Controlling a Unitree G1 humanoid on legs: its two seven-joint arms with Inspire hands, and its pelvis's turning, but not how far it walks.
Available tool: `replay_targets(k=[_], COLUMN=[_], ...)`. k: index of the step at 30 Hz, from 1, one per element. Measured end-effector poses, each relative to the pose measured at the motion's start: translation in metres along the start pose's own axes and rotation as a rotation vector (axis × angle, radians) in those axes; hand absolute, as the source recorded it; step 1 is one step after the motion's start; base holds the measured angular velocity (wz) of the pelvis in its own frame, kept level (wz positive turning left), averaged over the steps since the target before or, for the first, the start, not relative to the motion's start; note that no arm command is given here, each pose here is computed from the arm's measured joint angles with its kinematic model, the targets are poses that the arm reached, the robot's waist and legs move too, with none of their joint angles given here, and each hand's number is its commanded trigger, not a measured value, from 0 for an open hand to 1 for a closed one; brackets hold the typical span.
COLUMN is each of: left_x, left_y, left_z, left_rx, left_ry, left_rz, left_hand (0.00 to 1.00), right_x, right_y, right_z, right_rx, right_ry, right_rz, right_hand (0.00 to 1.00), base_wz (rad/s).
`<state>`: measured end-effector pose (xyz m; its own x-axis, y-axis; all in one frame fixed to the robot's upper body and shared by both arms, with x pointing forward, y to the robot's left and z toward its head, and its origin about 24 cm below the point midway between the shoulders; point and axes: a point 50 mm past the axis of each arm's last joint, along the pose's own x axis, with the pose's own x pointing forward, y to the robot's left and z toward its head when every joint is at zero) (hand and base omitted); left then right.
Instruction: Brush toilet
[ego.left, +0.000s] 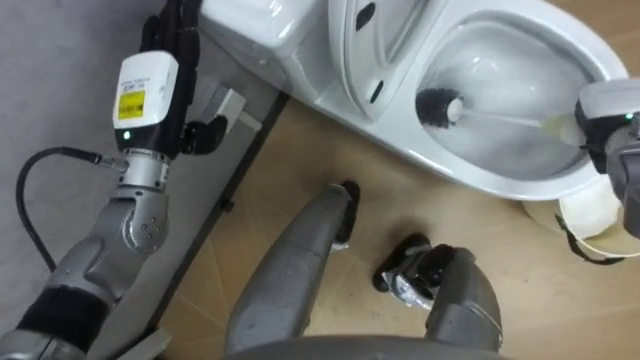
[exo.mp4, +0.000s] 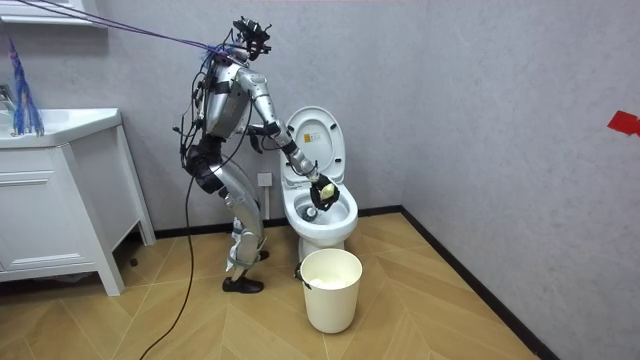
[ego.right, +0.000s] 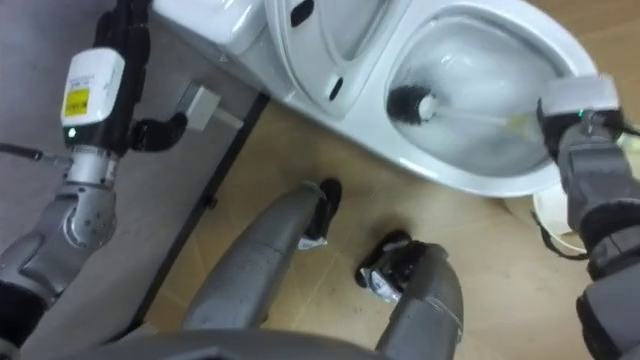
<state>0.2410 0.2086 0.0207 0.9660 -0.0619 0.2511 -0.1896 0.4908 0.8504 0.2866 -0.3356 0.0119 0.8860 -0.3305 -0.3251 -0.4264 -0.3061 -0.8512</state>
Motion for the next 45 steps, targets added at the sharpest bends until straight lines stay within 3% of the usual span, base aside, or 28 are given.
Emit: replay_targets(k=[4,9,11,19,22,25,27,34,40,45], left_x=[-0.001,0.001,-0.002,0.001,0.003,-0.002,-0.008,-0.03,-0.023,-0.005], left_y=[0.003,0.01,0.011,0.013,0.006,0.001,-0.003,-0.01,-0.003,0.005], left_z=[-0.002,-0.003,-0.004,-0.008,-0.007,-0.008,-0.009,-0.018,-0.02,-0.006], left_rx=[-0.021,-0.03,-0.023,0.036,0.048,0.048,0.025,-0.036,-0.044,-0.057], left_ry=[0.014,0.043,0.061,0.104,0.111,0.126,0.148,0.257,0.26,0.175], left_rz=[0.032,0.09,0.101,0.065,0.032,0.01,-0.004,-0.039,-0.01,0.032], left_hand=[0.0,0.0,0.0,0.0,0.0,0.0,0.0,0.0,0.0,0.0], right_x=[0.004,0.006,0.006,0.006,0.002,-0.004,-0.013,-0.023,-0.012,0.002], right_y=[-0.01,-0.011,-0.013,-0.014,-0.005,0.01,0.027,0.044,0.034,0.009], right_z=[-0.006,-0.017,-0.018,-0.002,0.014,0.023,0.034,0.06,0.044,-0.001], right_rx=[0.19,0.546,0.575,0.416,0.201,0.102,0.1,0.191,0.199,0.223], right_ry=[0.058,0.18,0.185,0.12,0.043,0.03,0.034,0.032,0.022,0.053], right_rz=[-0.033,-0.069,-0.085,-0.109,-0.074,-0.008,0.045,0.117,0.172,0.16], right_hand=[1.0,1.0,1.0,1.0,1.0,1.0,1.0,1.0,1.0,1.0], base_wz=[-0.08,0.02,0.05,0.02,-0.11,-0.1,-0.02,-0.05,0.01,0.0])
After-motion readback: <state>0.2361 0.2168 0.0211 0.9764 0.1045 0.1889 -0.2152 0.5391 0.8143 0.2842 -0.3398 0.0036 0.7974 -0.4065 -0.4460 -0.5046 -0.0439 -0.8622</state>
